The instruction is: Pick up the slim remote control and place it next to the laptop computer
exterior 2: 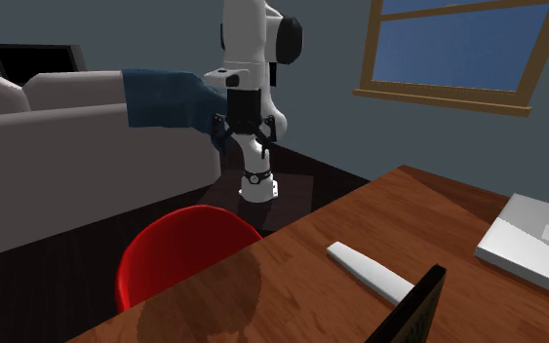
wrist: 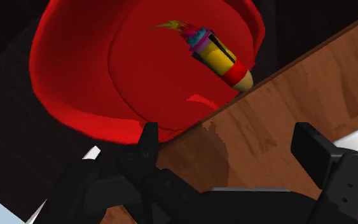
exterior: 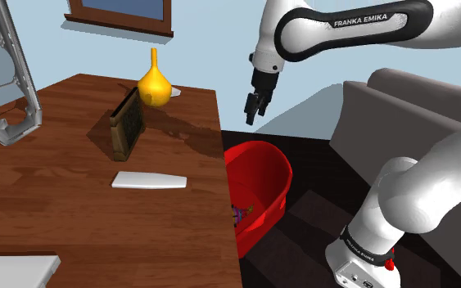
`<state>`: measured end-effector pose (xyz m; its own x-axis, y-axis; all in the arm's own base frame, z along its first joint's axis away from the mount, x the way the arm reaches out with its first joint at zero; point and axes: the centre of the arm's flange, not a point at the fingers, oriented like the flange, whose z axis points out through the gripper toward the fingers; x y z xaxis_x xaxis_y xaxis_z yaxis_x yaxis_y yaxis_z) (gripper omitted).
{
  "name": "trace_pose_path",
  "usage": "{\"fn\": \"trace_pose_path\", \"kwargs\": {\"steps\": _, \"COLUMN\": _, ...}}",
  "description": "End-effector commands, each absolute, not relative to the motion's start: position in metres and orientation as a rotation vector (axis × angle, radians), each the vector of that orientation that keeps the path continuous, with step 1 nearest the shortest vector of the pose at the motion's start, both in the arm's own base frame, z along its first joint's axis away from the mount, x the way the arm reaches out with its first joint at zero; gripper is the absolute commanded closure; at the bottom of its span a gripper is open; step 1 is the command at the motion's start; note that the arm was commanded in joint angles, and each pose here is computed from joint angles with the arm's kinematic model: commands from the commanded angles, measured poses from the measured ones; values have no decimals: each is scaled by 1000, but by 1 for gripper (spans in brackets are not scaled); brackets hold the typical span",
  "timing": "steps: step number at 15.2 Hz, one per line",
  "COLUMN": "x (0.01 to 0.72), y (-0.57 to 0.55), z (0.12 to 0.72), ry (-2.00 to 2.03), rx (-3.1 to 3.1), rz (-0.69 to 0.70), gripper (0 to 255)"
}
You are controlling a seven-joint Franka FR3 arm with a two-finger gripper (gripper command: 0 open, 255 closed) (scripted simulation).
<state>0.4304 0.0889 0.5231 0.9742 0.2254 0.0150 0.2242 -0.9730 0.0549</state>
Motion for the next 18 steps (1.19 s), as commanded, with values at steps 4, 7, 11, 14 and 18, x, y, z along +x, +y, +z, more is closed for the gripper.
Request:
{"fn": "trace_pose_path", "kwargs": {"steps": 4, "x": 466, "y": 135, "z": 494, "ry": 529, "rx": 3055, "rz": 29, "gripper": 0}}
{"fn": "trace_pose_path", "kwargs": {"steps": 7, "x": 486, "y": 164, "z": 477, "ry": 635, "rx": 3041, "rz": 26, "gripper": 0}}
{"fn": "trace_pose_path", "kwargs": {"steps": 11, "x": 508, "y": 205, "z": 455, "ry": 775, "rx": 3018, "rz": 22, "gripper": 0}}
{"fn": "trace_pose_path", "kwargs": {"steps": 14, "x": 522, "y": 237, "z": 438, "ry": 880, "rx": 2996, "rz": 19, "gripper": 0}}
{"fn": "trace_pose_path", "kwargs": {"steps": 18, "x": 537, "y": 282, "z": 416, "ry": 1020, "rx": 2961, "rz": 15, "gripper": 0}}
